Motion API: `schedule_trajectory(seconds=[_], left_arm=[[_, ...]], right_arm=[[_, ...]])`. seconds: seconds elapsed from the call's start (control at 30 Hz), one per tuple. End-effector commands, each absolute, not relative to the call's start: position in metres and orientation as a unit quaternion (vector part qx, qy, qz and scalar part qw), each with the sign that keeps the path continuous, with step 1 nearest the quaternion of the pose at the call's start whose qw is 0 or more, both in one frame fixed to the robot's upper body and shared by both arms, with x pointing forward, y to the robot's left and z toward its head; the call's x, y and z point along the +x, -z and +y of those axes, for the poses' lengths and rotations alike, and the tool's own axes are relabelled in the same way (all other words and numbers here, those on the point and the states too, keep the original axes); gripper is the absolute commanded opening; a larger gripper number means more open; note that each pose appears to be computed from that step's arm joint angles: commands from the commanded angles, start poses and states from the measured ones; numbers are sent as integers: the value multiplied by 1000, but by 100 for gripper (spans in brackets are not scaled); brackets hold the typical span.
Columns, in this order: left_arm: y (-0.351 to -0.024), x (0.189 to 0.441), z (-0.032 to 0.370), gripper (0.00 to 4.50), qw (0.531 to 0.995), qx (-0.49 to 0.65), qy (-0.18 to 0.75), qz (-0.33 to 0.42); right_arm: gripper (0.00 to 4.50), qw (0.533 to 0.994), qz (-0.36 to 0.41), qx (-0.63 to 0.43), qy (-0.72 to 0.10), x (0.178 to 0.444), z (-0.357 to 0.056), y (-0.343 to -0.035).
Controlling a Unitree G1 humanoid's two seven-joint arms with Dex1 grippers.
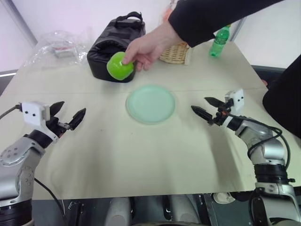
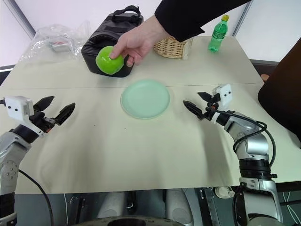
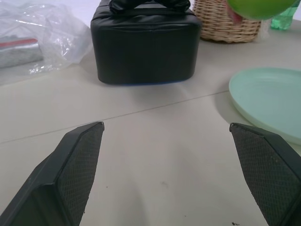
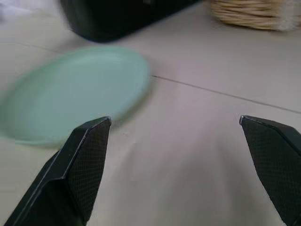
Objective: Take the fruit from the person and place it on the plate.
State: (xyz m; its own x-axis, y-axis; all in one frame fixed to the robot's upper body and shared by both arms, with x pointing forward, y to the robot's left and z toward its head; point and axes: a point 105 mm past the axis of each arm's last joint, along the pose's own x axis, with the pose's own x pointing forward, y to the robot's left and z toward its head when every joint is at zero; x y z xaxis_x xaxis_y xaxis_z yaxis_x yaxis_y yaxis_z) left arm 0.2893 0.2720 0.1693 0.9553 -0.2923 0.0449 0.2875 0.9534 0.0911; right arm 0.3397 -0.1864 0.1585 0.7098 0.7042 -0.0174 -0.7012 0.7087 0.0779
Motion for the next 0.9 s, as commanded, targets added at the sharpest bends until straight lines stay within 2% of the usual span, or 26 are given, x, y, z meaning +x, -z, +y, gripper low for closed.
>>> schedule_trajectory(seconds=[0.03, 0.23, 0.37, 0.53, 0.67, 0.9], left_arm=[[-182, 289, 274, 450, 986, 55, 145, -52], [-213, 296, 263, 450, 980, 42, 172, -95], [-251, 304, 244, 450, 966, 73, 207, -139], [-280, 314, 221, 450, 947, 95, 253, -173], [-279, 323, 202, 450, 932, 120, 300, -166], [-279, 346, 189, 450, 919, 170, 317, -161]], right_arm=[[446, 887, -1, 51, -458, 316, -162, -198], [446, 883, -18, 34, -468, 314, -150, -218], [446, 888, -20, 26, -459, 318, -150, -217], [446, 892, -18, 22, -451, 323, -148, -209], [446, 893, -19, 20, -450, 325, -143, -204], [446, 898, -25, 18, -439, 324, -143, -202]])
